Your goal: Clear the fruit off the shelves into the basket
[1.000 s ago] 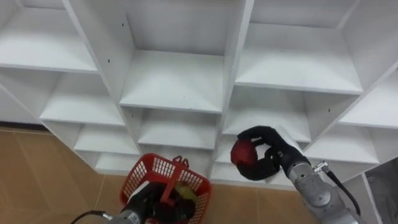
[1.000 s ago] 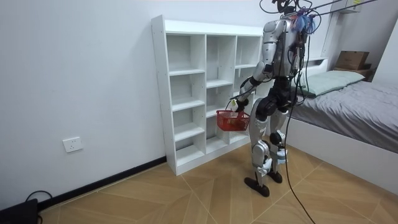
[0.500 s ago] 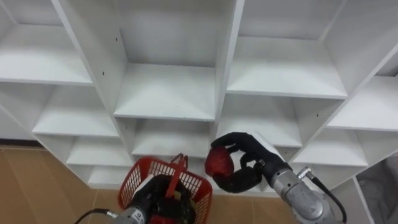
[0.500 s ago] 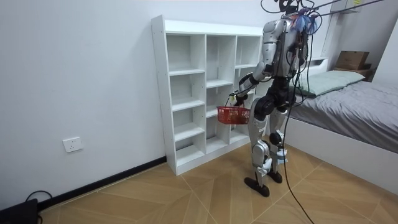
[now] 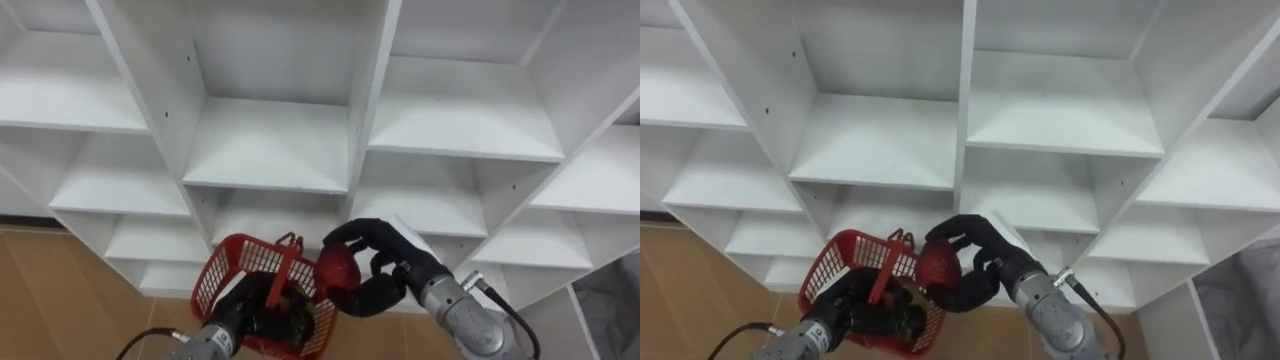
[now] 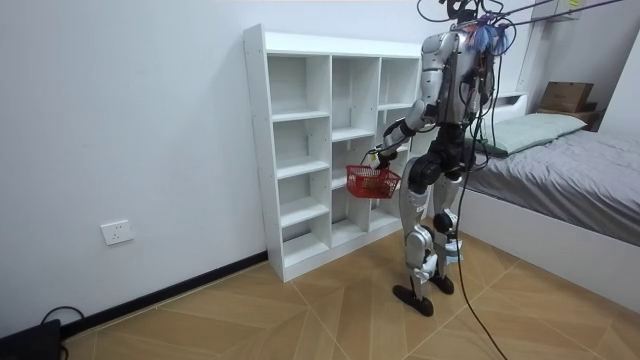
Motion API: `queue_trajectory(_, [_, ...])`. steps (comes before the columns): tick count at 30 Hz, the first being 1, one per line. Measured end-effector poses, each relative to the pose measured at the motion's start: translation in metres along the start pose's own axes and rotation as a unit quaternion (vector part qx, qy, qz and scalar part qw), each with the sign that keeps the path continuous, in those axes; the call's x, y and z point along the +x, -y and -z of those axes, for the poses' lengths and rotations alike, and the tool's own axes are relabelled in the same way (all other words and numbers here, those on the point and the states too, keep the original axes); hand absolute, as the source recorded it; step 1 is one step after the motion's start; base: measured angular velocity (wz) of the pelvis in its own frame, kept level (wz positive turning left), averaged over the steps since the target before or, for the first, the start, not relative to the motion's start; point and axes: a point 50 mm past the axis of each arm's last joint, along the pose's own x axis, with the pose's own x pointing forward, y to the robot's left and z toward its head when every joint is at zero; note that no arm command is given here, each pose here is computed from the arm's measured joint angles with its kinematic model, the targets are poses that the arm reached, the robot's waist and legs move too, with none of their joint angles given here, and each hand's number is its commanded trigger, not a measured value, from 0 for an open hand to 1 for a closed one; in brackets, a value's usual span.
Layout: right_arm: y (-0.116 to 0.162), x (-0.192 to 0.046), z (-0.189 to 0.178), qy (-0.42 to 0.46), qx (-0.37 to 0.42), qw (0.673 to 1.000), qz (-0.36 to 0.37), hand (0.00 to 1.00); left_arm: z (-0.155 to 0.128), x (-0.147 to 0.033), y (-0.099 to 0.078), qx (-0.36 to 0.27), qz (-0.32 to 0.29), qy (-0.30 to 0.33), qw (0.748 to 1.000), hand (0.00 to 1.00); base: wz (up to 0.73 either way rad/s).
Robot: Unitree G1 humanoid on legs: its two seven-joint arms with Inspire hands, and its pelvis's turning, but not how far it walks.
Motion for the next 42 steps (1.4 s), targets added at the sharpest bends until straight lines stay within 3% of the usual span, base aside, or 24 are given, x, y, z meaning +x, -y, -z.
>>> queue_trajectory(27, [-0.005,-0.006,0.029,-0.07,-0.036,0.997,-0.02,1.0,-0.017,0.001,0.002,0.013,0.026,0.034,0.999,1.0,0.0])
queue_trajectory(32, [-0.008,-0.007,0.037,-0.087,-0.047,0.995,-0.029,1.0,-0.03,0.002,0.007,0.024,0.042,0.061,0.997,1.0,0.01])
queue_trajectory(42, [-0.007,-0.002,0.031,-0.077,-0.058,0.995,-0.016,1.0,-0.029,0.002,0.016,0.035,0.067,0.059,0.995,1.0,-0.01])
